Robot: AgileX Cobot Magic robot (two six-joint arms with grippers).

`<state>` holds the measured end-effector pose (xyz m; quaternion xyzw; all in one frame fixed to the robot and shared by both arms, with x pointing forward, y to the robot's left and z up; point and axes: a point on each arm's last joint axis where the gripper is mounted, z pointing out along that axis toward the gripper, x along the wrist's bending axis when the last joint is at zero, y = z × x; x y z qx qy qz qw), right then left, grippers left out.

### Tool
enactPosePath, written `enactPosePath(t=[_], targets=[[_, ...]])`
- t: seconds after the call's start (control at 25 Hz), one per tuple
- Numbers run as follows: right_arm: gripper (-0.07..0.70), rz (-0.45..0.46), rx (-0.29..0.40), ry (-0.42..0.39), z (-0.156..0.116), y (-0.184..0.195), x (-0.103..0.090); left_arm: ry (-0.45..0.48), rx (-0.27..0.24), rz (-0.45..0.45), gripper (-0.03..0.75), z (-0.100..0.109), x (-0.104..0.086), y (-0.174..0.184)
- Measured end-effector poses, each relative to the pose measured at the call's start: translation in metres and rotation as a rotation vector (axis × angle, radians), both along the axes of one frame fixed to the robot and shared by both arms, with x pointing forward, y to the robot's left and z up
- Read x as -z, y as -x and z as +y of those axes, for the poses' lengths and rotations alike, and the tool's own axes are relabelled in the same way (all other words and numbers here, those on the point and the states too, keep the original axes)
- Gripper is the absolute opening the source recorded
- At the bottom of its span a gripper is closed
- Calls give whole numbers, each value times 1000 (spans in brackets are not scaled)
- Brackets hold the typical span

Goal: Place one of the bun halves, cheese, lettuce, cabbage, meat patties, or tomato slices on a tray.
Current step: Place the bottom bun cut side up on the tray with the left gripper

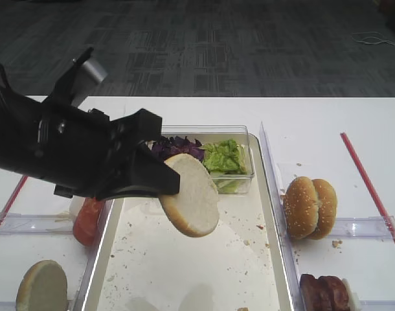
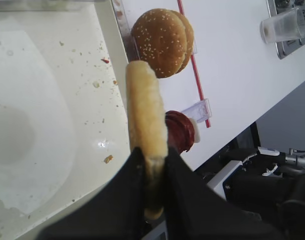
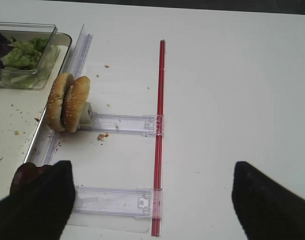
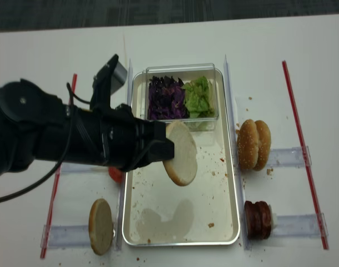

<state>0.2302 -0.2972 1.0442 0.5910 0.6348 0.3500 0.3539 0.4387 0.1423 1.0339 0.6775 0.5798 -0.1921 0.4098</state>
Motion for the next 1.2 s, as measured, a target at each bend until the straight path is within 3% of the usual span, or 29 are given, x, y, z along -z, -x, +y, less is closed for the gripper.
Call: enactPosePath(t=[0.32, 0.6, 0.76, 1.08, 1.2], targets=[[664, 0, 0, 0, 0, 0, 0, 7, 48, 106, 83, -13, 51, -18], [664, 0, 1, -2, 0, 0, 0, -21, 51, 176, 83, -19, 88, -29], [664, 0, 2, -3, 0, 0, 0, -35, 37, 189, 83, -20, 99, -33], [664, -2, 2, -3, 0, 0, 0, -49, 19, 182, 85, -19, 104, -36], [664, -2, 2, -3, 0, 0, 0, -50, 18, 181, 131, -19, 104, -36]])
